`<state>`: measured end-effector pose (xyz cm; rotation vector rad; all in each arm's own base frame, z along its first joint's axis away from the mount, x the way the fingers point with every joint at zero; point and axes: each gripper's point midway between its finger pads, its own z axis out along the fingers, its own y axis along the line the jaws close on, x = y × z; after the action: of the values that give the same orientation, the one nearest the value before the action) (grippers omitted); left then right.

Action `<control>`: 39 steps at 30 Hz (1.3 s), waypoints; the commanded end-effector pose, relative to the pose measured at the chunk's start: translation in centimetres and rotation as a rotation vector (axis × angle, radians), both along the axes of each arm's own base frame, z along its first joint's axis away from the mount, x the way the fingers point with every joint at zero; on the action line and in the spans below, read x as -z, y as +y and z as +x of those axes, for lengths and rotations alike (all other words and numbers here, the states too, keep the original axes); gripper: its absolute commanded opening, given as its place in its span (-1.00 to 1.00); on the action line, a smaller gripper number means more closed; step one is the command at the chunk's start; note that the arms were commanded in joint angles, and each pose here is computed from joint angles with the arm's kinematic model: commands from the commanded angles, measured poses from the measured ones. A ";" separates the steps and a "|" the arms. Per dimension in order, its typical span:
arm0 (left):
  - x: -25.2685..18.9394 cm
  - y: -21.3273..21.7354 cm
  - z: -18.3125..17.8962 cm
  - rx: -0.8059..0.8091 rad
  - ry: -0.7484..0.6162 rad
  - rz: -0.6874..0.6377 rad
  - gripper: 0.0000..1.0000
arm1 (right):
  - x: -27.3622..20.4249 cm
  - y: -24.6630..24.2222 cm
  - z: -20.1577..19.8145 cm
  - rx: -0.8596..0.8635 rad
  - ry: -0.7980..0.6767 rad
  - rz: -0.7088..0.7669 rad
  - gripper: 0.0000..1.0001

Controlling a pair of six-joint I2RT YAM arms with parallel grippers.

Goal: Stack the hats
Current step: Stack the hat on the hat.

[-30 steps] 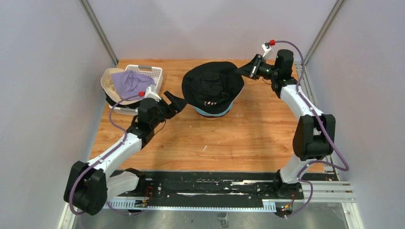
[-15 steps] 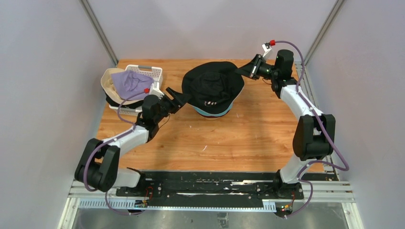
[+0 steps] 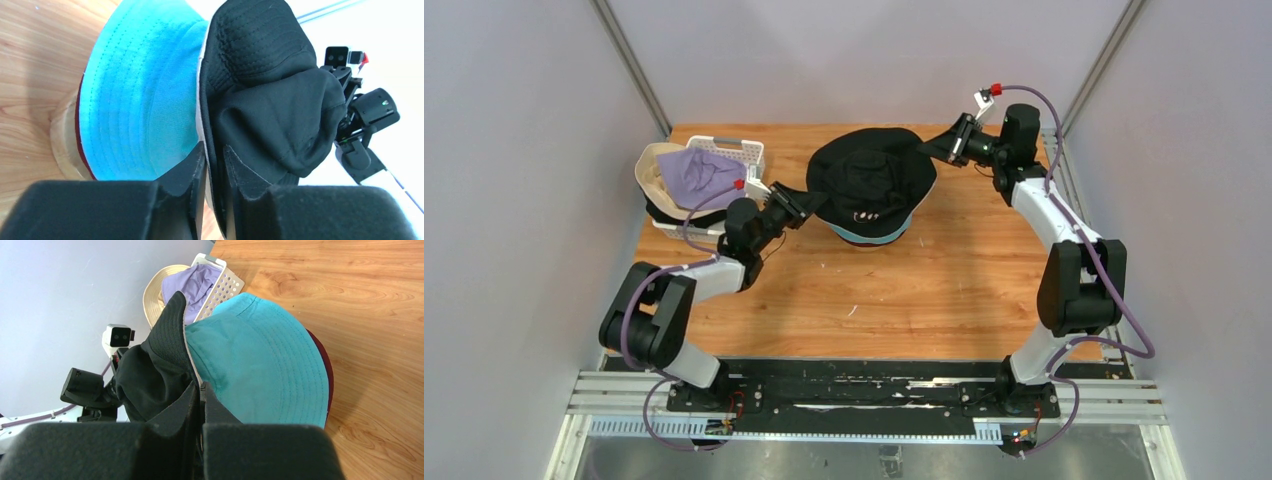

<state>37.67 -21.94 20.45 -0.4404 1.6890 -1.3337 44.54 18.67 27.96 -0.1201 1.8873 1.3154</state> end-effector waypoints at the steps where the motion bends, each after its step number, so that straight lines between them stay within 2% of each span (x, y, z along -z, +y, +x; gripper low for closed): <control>1: -2.5 -1.0 0.4 0.068 -0.084 -0.089 -0.67 | 0.0 -1.1 0.7 0.022 -0.023 0.006 -0.99; 3: -2.4 -1.3 0.4 0.093 -0.085 -0.129 -0.94 | 0.0 -1.1 0.7 0.022 -0.021 0.008 -0.99; 4: -2.4 -1.4 0.4 0.107 -0.088 -0.155 -0.99 | 0.0 -1.1 0.7 0.022 -0.022 0.008 -0.99; 11: -4.7 -1.0 -0.6 0.176 -0.154 -0.366 -0.99 | -0.3 -1.1 0.7 0.006 -0.026 0.046 -0.99; 20: -9.9 -0.4 -2.8 0.218 -0.254 -0.406 -0.99 | -1.5 -0.9 0.5 -0.017 -0.050 0.096 -0.99; 29: -12.9 -0.3 -3.8 0.255 -0.274 -0.441 -1.00 | -4.1 -1.6 0.2 -0.063 -0.058 0.242 -0.99; 33: -14.5 0.2 -3.8 0.268 -0.297 -0.506 -1.00 | -5.4 -2.0 0.1 -0.084 -0.066 0.311 -0.99; 39: -17.8 0.8 -3.6 0.252 -0.379 -0.545 -1.00 | -9.1 -3.0 -0.6 -0.188 -0.111 0.548 -0.99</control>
<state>34.74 -22.24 33.77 -0.3326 1.2376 -1.9127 45.17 17.18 33.30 -0.0504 1.5905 1.6945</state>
